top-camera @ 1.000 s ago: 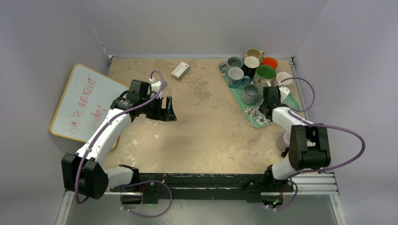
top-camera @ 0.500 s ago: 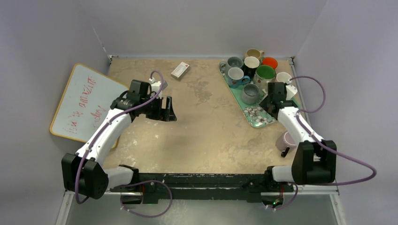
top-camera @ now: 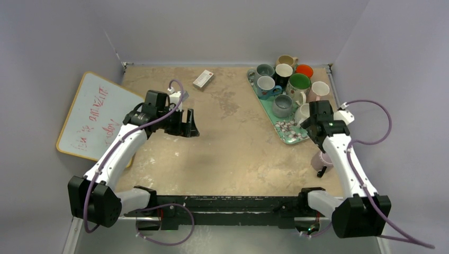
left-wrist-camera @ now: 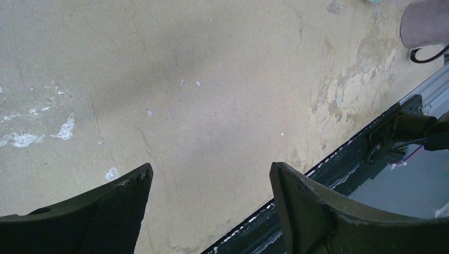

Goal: Turn the mug right side up
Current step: Place the cup on the tray, then turn over the cup at the corner of the board.

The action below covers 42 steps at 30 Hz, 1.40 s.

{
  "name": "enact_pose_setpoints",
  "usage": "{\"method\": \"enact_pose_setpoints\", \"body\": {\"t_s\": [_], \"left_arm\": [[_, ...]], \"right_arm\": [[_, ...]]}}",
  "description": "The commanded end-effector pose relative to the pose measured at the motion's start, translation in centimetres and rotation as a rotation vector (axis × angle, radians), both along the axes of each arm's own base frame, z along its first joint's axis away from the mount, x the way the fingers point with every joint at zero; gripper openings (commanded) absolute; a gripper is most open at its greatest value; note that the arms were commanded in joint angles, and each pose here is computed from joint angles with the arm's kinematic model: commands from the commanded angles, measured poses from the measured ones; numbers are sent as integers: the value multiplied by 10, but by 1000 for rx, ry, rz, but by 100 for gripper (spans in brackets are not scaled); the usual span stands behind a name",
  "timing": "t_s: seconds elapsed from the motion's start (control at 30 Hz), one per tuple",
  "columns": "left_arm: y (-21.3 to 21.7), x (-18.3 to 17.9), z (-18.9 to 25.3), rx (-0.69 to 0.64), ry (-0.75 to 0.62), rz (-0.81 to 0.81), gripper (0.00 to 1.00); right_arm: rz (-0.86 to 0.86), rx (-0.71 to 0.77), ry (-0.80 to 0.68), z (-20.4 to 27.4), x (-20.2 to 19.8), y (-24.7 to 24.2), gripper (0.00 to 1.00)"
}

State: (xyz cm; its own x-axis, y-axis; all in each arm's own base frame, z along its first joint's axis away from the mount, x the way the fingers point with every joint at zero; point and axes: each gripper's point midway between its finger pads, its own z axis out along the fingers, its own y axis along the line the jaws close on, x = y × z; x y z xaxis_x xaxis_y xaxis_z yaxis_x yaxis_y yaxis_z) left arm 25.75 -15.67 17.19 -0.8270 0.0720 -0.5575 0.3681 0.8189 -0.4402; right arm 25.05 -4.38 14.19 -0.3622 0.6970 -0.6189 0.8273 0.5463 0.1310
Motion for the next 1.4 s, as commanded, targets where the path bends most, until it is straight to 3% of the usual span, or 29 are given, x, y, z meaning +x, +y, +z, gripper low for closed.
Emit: {"method": "enact_pose_setpoints", "body": {"t_s": [0.0, 0.43, 0.83, 1.17, 1.37], "left_arm": [[-1, 1, 13, -21, -64, -32, 80], [-5, 2, 13, -42, -67, -39, 80], [1, 2, 8, -5, -61, -23, 81], [-4, -2, 16, -40, -79, -46, 81], [-4, -3, 20, -48, -95, -48, 81]], "right_arm": [[-124, -97, 46, 10, -29, -26, 99], [-305, -154, 29, -6, -41, -59, 99], [-244, -62, 124, -39, -73, -47, 88], [-240, -41, 129, -46, -79, -42, 89], [-201, 12, 153, -64, -71, -33, 76]]}}
